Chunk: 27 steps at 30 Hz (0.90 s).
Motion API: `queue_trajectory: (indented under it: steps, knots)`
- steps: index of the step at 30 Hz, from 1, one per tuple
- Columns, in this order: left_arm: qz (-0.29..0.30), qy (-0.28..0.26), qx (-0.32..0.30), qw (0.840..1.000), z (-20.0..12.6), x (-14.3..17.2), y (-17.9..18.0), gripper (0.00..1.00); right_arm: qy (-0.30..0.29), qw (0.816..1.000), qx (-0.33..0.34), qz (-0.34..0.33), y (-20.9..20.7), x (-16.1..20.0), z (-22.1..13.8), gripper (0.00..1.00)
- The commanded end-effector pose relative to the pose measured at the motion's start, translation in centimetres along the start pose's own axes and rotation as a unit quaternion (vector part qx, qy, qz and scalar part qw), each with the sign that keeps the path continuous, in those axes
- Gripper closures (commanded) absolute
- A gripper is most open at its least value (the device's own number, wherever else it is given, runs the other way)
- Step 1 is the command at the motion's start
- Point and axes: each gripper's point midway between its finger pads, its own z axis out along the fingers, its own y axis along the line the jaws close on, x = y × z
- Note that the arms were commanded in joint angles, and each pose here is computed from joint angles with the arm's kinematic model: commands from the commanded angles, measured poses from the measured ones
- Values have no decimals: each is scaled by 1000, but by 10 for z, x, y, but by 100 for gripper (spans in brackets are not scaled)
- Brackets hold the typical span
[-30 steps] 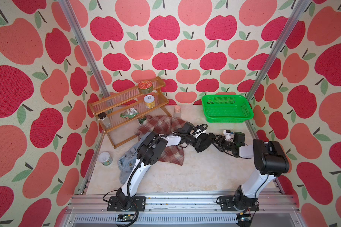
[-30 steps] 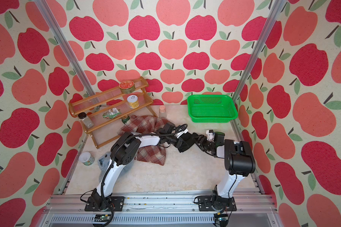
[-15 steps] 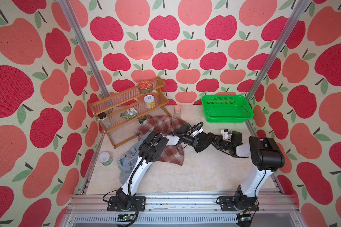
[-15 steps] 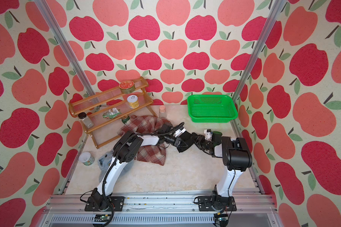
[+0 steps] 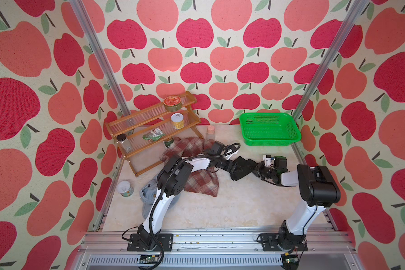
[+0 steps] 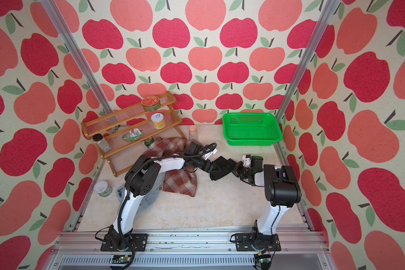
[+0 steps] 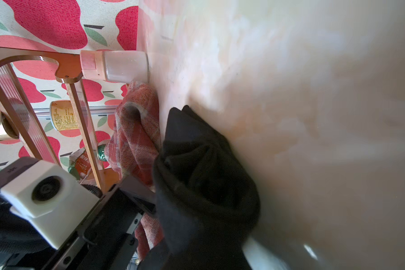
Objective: Roll up the skirts
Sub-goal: Roll the skirt at the center of the board.
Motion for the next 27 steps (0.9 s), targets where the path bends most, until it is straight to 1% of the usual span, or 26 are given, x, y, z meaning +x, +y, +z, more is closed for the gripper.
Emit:
queue_trajectory:
  steps: [1,2,4,5,6,7,9,10,12,15,17,19,22,27]
  knots:
    - [149,-86,-150,974,-45,-42,5,18,12,1000,28,4,-5,9,-4,100]
    - [203,-98,-181,957,-51,-46,-5,15,13,1000,29,5,-5,10,-4,100]
    - [303,-109,-231,918,-55,-48,-29,12,13,999,30,5,-6,11,-5,100]
    - [360,-107,-251,892,-53,-45,-41,10,14,999,32,7,-6,12,-5,100]
    - [411,-105,-259,868,-47,-39,-55,7,14,999,33,8,-7,12,-5,100]
    - [452,-98,-256,849,-39,-30,-69,6,14,999,34,8,-7,12,-6,100]
    - [525,-92,-251,808,-21,-11,-94,2,15,999,34,10,-7,12,-6,100]
    - [551,-87,-252,791,-12,-2,-102,0,15,999,34,10,-6,12,-6,100]
    - [577,-72,-259,772,2,9,-108,0,15,999,36,9,-6,12,-7,100]
    - [592,-44,-262,761,20,21,-105,0,16,999,41,7,-5,11,-8,100]
    - [593,-26,-273,757,28,25,-96,0,15,999,42,5,-3,10,-10,100]
    - [590,-8,-283,756,33,27,-87,0,13,999,44,5,-2,9,-12,100]
    - [571,28,-295,765,40,33,-69,1,12,999,46,4,-1,9,-15,100]
    - [557,70,-328,760,51,45,-41,5,11,999,52,8,-4,8,-17,100]
